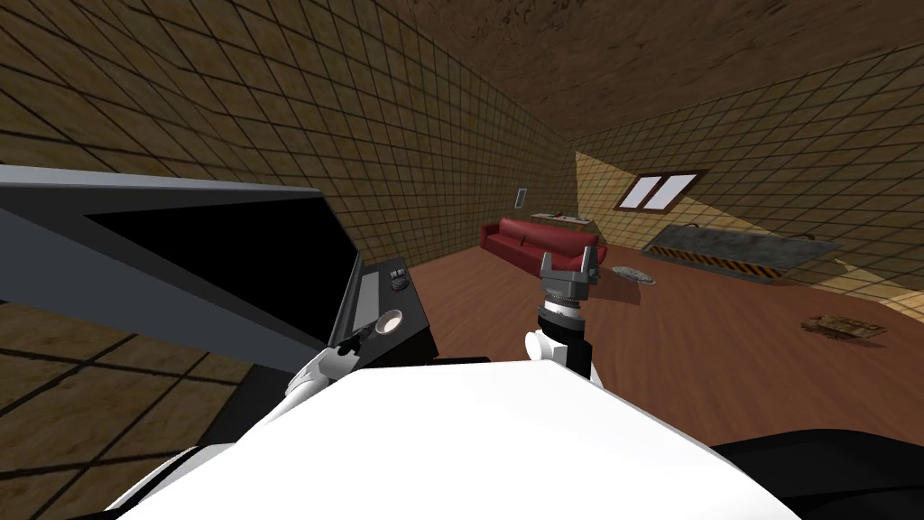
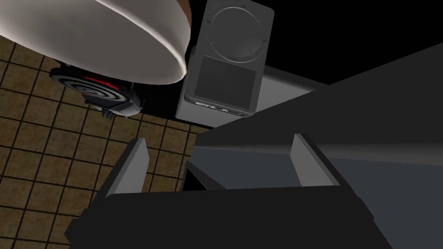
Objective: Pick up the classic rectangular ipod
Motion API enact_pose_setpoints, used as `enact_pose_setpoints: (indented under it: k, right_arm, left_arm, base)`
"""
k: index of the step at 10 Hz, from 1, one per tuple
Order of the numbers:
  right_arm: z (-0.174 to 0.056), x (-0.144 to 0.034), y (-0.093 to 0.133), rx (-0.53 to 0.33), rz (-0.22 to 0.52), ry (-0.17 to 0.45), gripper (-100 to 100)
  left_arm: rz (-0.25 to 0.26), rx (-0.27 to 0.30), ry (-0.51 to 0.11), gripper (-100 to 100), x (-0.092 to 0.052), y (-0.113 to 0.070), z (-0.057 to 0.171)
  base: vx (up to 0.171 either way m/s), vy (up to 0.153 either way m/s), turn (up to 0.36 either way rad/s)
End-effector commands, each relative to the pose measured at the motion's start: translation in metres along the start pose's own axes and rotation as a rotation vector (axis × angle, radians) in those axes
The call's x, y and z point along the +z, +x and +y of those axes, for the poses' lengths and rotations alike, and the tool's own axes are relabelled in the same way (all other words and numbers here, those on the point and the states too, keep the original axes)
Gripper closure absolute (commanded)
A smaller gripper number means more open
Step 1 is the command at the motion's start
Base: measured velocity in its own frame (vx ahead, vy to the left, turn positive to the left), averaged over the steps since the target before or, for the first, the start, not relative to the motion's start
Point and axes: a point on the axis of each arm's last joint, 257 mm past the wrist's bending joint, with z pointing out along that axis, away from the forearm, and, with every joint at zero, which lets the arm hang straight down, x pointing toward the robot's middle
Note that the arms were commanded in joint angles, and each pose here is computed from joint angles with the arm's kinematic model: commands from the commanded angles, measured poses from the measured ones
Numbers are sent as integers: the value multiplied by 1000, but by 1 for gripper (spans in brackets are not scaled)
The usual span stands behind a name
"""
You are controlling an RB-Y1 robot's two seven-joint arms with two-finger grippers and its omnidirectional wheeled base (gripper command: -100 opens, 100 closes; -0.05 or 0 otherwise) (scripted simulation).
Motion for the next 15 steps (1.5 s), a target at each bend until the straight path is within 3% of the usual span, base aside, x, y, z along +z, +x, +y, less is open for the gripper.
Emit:
enact_pose_setpoints:
  k: [1, 2, 3, 4, 8, 9, 10, 14, 15]
  right_arm:
    - [0, 0, 0, 0, 0, 0, 0]
    - [0, 0, 0, 0, 0, 0, 0]
    - [0, 0, 0, 0, 0, 0, 0]
    - [0, 0, 0, 0, 0, 0, 0]
    - [0, 0, 0, 0, 0, 0, 0]
    - [0, 0, 0, 0, 0, 0, 0]
    - [0, 0, 0, 0, 0, 0, 0]
    - [0, 0, 0, 0, 0, 0, 0]
    - [0, 0, 0, 0, 0, 0, 0]
  left_arm:
    - [-27, 7, 27, -100, 0, -11, -7]
    - [-46, 12, 45, -100, -1, -19, -12]
    - [-33, 8, 31, -100, 0, -13, -7]
    - [-36, 9, 35, 100, -1, -14, -7]
    - [-35, 9, 34, 100, -1, -14, -7]
    - [-35, 9, 34, 0, -1, -14, -7]
    - [-53, -47, 51, -100, -3, -18, -5]
    - [-95, -162, 77, -100, -9, -33, 4]
    - [-75, -115, 56, -100, -5, -30, 3]
  base:
    - [17, -13, 174]
    - [23, -27, 191]
    - [10, -15, 32]
    - [0, 0, 0]
    - [0, 0, 0]
    - [0, 0, 0]
    - [-31, -44, -32]
    - [-101, -101, -49]
    - [-82, -47, -107]
